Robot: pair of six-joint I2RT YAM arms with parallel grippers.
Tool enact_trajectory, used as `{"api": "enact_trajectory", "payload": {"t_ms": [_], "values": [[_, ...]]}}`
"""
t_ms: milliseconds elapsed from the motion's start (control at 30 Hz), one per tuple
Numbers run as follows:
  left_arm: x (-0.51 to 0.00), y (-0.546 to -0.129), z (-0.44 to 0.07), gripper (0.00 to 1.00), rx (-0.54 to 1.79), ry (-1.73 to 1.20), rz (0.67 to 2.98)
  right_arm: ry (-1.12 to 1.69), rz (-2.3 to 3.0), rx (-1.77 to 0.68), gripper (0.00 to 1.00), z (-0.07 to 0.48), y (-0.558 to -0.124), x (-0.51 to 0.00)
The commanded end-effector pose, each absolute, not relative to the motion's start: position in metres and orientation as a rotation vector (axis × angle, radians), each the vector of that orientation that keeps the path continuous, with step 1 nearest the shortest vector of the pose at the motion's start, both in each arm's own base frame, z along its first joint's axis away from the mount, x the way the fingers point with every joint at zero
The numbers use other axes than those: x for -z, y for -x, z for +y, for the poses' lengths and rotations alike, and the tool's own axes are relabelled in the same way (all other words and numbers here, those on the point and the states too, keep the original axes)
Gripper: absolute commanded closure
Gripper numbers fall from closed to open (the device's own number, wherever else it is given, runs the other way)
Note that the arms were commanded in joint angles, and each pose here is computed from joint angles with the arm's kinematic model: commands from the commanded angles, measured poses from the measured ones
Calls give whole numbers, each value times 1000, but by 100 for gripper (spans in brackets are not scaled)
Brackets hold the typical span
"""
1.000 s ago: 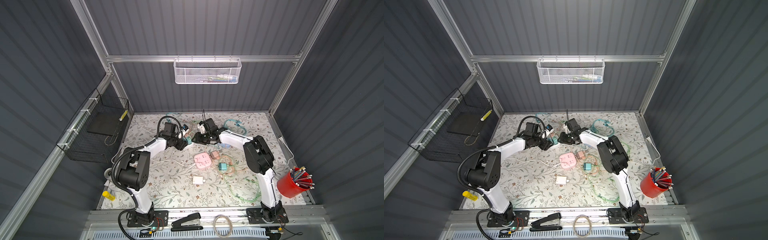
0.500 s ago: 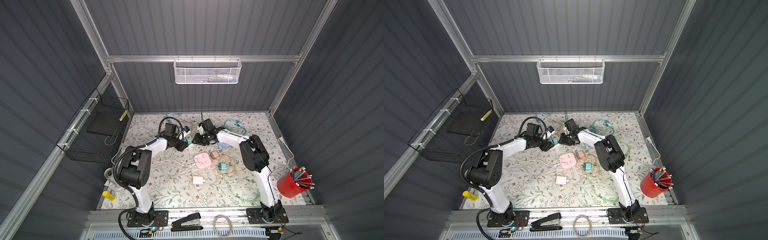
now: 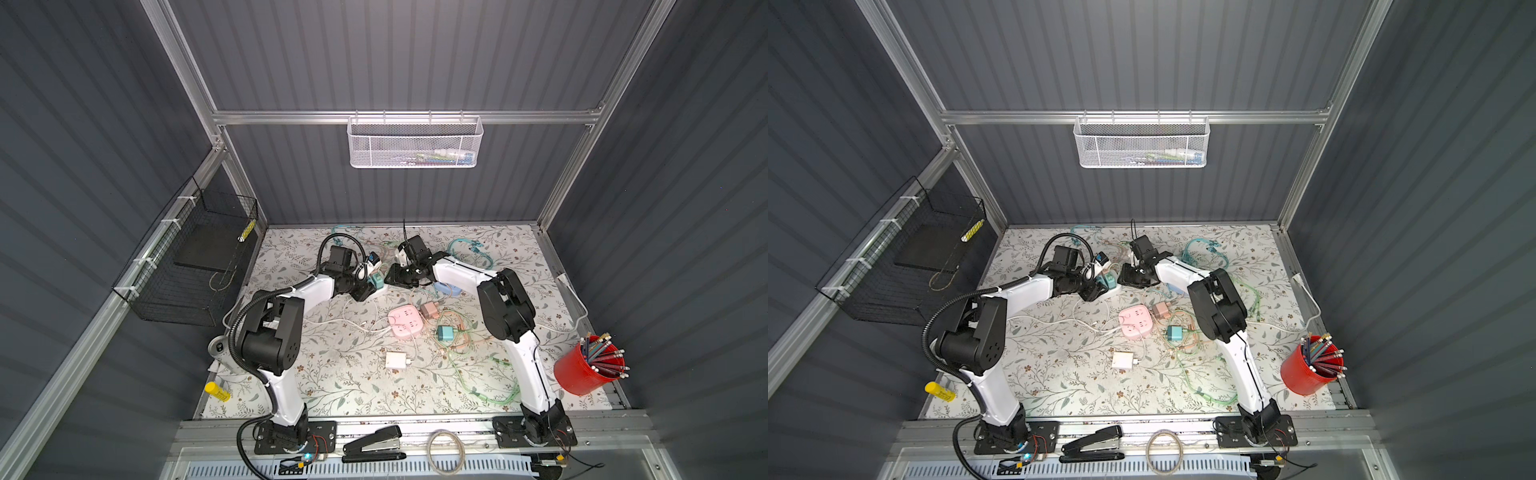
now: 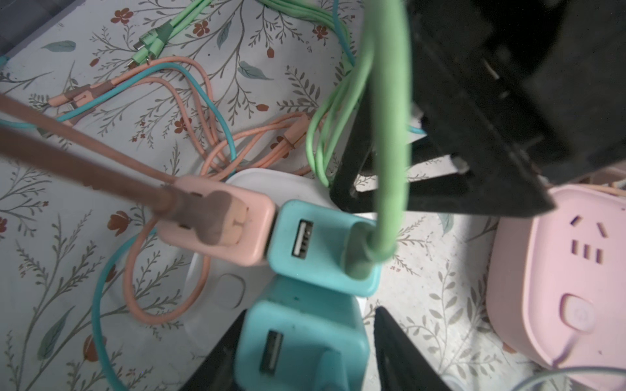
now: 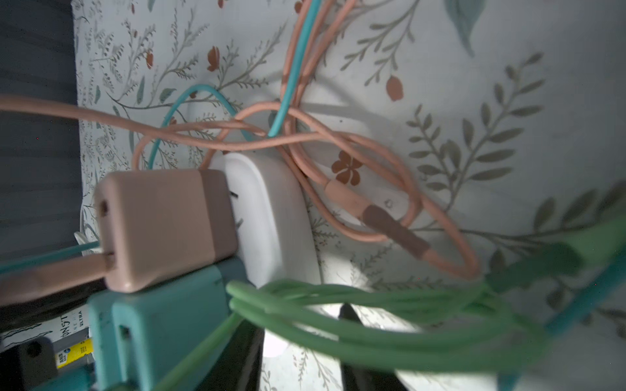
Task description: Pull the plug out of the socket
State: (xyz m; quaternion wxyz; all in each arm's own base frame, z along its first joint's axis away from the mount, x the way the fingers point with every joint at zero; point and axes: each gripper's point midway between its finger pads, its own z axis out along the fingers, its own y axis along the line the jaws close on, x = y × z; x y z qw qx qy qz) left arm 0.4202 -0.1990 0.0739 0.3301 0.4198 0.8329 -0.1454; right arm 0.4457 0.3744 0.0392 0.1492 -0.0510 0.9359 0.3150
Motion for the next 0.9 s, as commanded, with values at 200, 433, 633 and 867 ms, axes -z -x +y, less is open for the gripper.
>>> {"api": "enact_trajectory", "payload": {"t_ms": [200, 433, 633, 867], "values": [[-79, -416, -209, 47, 473, -1125, 2149, 139, 2720, -875, 63, 373, -448, -32], [-86, -412, -214, 56, 521, -1112, 2142, 176, 2746, -868, 62, 376, -435, -25], [-93, -410, -214, 61, 534, -1105, 2133, 190, 2784, -845, 62, 377, -419, -14], [-104, -412, -215, 66, 527, -1095, 2115, 178, 2813, -752, 65, 367, -410, -2]]}}
